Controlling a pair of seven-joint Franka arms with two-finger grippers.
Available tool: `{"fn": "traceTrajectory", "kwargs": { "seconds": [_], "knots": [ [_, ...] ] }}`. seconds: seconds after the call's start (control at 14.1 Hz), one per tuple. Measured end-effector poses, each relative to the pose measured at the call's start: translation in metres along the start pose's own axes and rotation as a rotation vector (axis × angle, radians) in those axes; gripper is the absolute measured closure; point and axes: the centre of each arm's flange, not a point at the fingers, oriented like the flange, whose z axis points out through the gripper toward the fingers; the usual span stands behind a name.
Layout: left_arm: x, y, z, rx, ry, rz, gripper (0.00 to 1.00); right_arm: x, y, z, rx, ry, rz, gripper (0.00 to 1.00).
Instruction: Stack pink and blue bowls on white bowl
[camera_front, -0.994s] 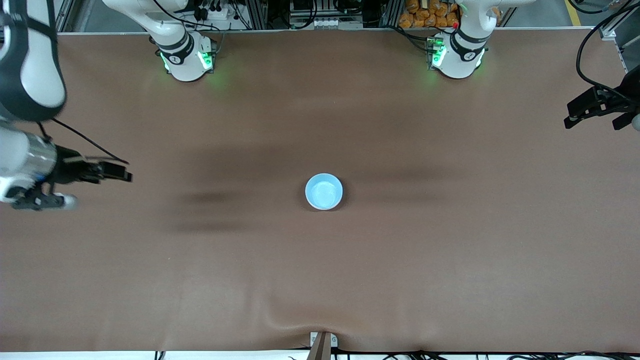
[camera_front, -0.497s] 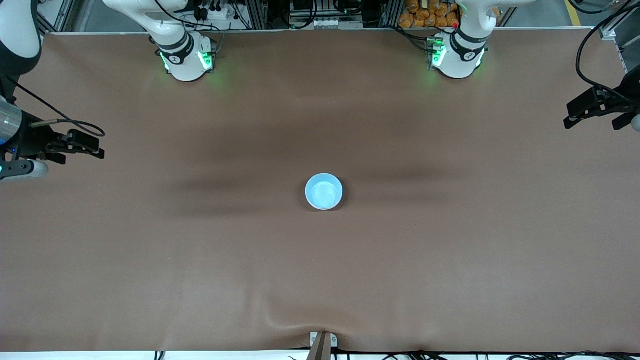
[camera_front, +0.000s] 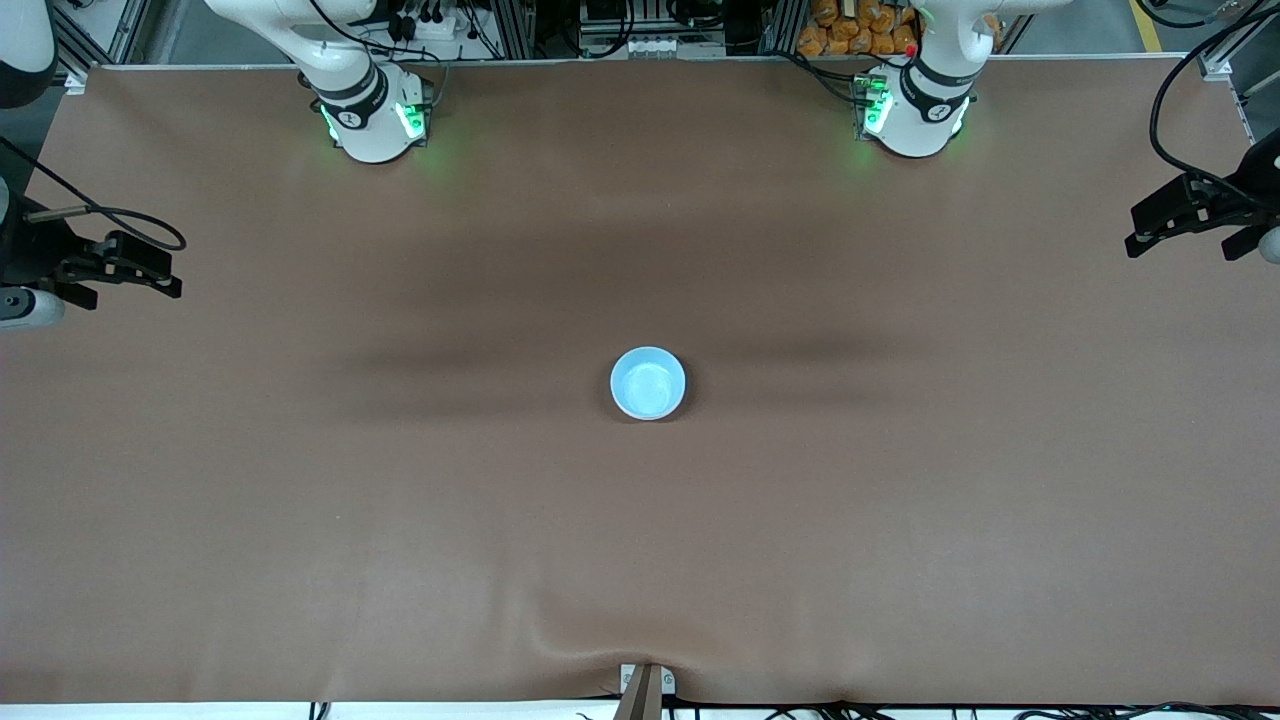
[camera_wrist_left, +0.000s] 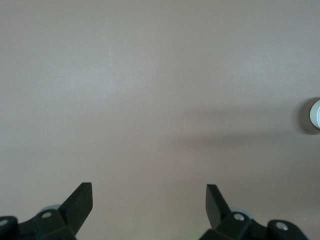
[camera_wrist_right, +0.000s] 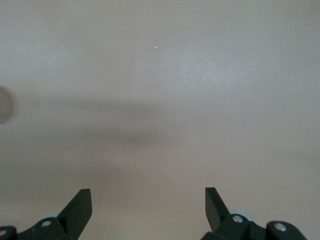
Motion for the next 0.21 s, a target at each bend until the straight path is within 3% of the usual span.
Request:
{"fn": "traceTrajectory", "kwargs": {
  "seconds": [0.21],
  "knots": [
    [0.0002, 0.0007, 0.0003, 0.0, -0.001, 0.001, 0.0, 0.0001, -0.0005, 0.0, 0.0, 0.0, -0.003, 0.0]
  ]
}}
